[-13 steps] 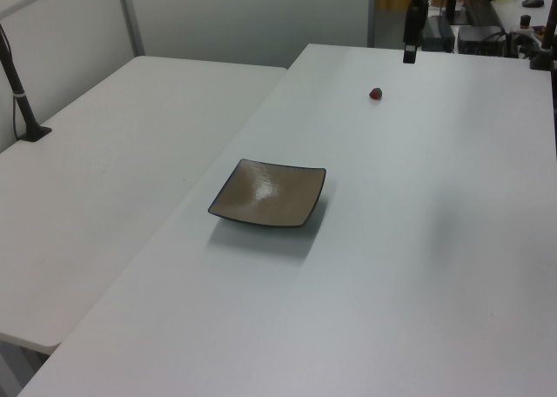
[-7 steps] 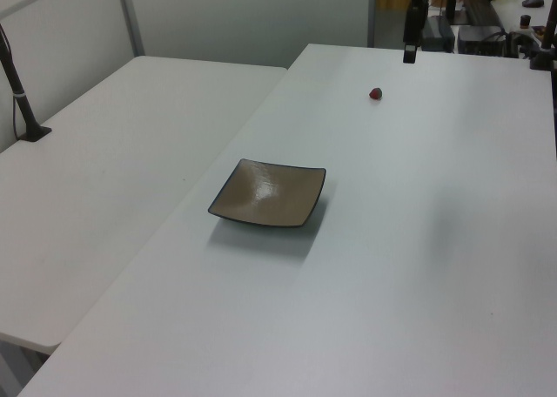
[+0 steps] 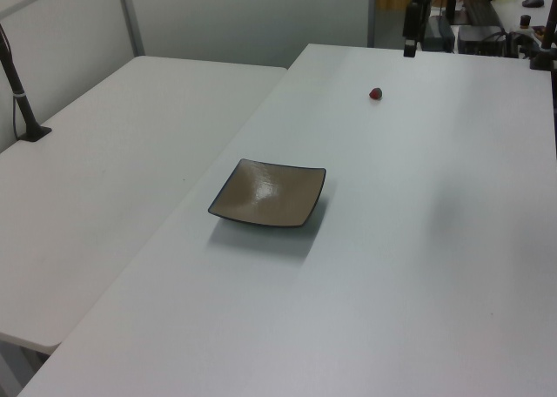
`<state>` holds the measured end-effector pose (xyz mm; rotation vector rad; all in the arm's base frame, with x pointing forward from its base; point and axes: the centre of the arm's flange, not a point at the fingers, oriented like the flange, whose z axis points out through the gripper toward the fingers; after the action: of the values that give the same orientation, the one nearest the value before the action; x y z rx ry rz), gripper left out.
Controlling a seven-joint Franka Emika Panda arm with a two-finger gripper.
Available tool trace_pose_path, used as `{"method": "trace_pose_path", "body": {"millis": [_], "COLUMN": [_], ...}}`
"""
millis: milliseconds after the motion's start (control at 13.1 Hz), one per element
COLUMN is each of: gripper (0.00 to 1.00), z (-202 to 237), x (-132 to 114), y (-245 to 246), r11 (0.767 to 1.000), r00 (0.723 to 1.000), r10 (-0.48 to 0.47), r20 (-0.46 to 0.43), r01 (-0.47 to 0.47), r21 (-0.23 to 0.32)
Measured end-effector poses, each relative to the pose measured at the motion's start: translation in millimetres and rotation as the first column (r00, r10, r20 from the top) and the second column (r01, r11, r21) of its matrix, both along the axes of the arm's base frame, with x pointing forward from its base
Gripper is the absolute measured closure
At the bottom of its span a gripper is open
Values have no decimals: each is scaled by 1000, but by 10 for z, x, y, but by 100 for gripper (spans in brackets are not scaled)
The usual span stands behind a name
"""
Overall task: Strawberries on a ceramic plate
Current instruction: 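Move the open gripper over the red strawberry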
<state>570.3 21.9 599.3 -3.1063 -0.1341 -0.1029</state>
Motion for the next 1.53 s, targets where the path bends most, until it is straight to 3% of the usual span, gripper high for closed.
{"method": "trace_pose_path", "body": {"millis": [1146, 1528], "gripper": [0, 0], "z": [-463, -715], "x": [488, 667], "y": [-1083, -1340], "r11": [982, 973], "r00": [973, 965], "r10": [-183, -219], "r20": [140, 142], "r01": [188, 227], "r21": [-23, -38]}}
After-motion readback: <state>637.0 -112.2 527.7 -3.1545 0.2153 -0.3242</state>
